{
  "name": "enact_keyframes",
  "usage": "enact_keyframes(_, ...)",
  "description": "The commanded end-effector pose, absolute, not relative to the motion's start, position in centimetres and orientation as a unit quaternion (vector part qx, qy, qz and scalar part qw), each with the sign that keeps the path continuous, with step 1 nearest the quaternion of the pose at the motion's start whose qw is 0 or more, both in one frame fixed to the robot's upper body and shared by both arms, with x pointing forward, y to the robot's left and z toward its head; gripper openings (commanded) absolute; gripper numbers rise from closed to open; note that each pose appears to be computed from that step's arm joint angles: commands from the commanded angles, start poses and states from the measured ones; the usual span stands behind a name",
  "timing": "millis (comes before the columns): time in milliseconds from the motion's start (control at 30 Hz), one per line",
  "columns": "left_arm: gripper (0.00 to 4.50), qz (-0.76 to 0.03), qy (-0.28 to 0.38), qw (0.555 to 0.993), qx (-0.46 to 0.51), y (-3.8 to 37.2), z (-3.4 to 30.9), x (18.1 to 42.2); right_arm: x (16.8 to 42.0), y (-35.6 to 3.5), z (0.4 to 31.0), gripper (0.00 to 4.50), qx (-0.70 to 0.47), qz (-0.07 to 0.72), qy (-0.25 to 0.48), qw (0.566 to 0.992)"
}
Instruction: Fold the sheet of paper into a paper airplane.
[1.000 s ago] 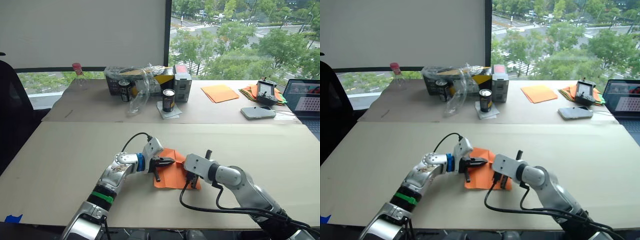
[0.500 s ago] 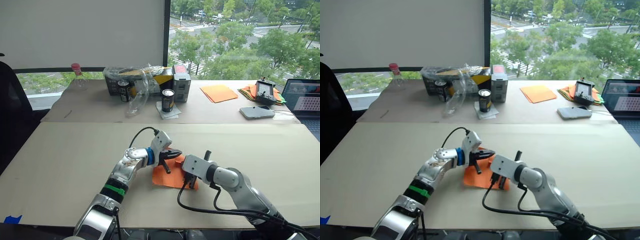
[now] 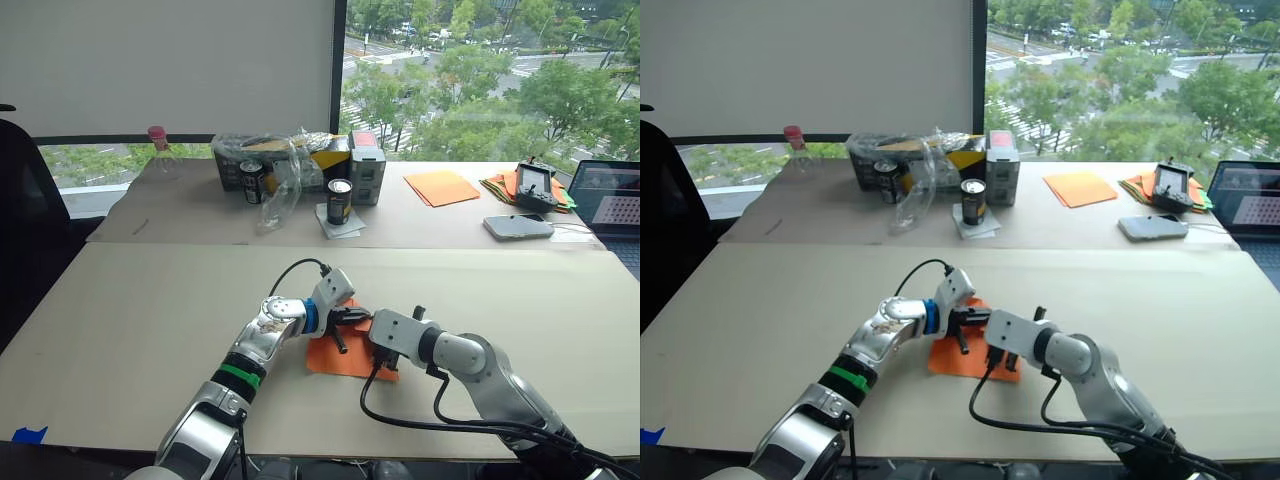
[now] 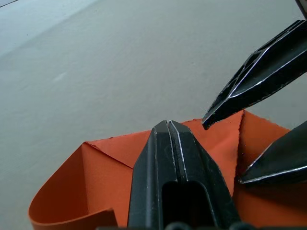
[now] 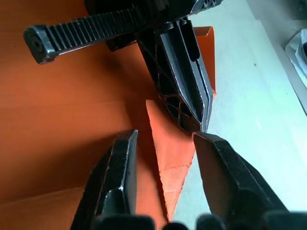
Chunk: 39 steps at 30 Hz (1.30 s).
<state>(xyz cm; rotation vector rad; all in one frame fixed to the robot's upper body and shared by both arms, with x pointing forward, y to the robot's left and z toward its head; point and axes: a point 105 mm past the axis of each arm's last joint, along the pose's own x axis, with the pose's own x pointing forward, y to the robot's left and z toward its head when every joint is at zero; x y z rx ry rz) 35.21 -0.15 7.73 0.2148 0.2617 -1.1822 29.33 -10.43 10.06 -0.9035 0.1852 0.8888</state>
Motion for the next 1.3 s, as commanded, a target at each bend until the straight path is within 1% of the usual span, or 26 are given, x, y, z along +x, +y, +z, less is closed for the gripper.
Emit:
enact_keyframes(33, 0.0, -0.548, 0.149, 0.816, 0.105, 0.6, 6.5, 35.1, 29.1, -10.9, 13.0, 2.89, -0.408, 0.409, 0.073, 0.813)
enact_keyframes(100, 0.0, -0.546, 0.153, 0.817, 0.106, 0.7, 6.4, 35.2, 29.5, -11.3, 14.1, 2.89, -0.38, 0.397, 0.068, 0.833)
enact_keyframes(133, 0.0, -0.546, 0.154, 0.817, 0.106, 0.7, 6.4, 35.2, 29.8, -11.4, 14.5, 2.67, -0.367, 0.388, 0.063, 0.843)
enact_keyframes(200, 0.0, -0.546, 0.153, 0.817, 0.106, 0.6, 6.5, 35.2, 30.4, -11.7, 14.6, 1.95, -0.344, 0.377, 0.067, 0.857)
enact_keyframes(233, 0.0, -0.547, 0.153, 0.816, 0.105, 0.5, 6.5, 35.2, 30.7, -11.8, 14.3, 1.73, -0.352, 0.375, 0.07, 0.855)
enact_keyframes(267, 0.0, -0.547, 0.152, 0.816, 0.106, 0.4, 6.6, 35.2, 30.9, -11.8, 14.2, 1.27, -0.354, 0.373, 0.072, 0.855)
enact_keyframes(400, 0.0, -0.548, 0.156, 0.815, 0.105, 0.5, 6.7, 35.2, 31.5, -11.0, 13.2, 0.01, -0.333, 0.362, 0.081, 0.867)
enact_keyframes(500, 0.0, -0.543, 0.156, 0.819, 0.106, 0.7, 6.9, 35.4, 31.7, -11.2, 11.2, 0.01, -0.303, 0.349, 0.115, 0.879)
enact_keyframes(600, 0.0, -0.548, 0.161, 0.814, 0.101, 0.7, 6.8, 35.0, 31.8, -11.1, 10.0, 0.01, -0.263, 0.345, 0.127, 0.892)
enact_keyframes(700, 0.0, -0.553, 0.166, 0.81, 0.105, 0.7, 6.5, 34.6, 31.7, -11.2, 8.9, 0.01, -0.255, 0.349, 0.142, 0.891)
enact_keyframes(833, 0.0, -0.551, 0.166, 0.811, 0.105, 0.7, 6.6, 34.7, 31.1, -11.8, 7.6, 0.01, -0.232, 0.344, 0.167, 0.894)
enact_keyframes(900, 0.0, -0.55, 0.165, 0.812, 0.106, 0.7, 6.6, 34.8, 30.6, -12.5, 6.5, 0.01, -0.161, 0.328, 0.197, 0.91)
enact_keyframes(1000, 0.0, -0.552, 0.165, 0.812, 0.099, 0.6, 6.7, 34.7, 29.4, -13.7, 4.9, 0.01, -0.094, 0.31, 0.231, 0.917)
enact_keyframes(1067, 0.0, -0.553, 0.166, 0.812, 0.089, 0.4, 6.8, 34.7, 28.9, -14.1, 4.7, 0.01, -0.065, 0.302, 0.238, 0.921)
enact_keyframes(1200, 0.0, -0.556, 0.167, 0.808, 0.098, 0.4, 6.6, 34.5, 27.8, -15.3, 4.5, 0.01, -0.062, 0.294, 0.245, 0.922)
enact_keyframes(1267, 0.0, -0.557, 0.168, 0.808, 0.097, 0.2, 6.6, 34.5, 27.5, -15.6, 4.6, 0.01, -0.058, 0.29, 0.245, 0.923)
enact_keyframes(1300, 0.0, -0.558, 0.167, 0.807, 0.097, 0.1, 6.6, 34.5, 27.6, -15.6, 5.2, 0.01, -0.053, 0.29, 0.231, 0.927)
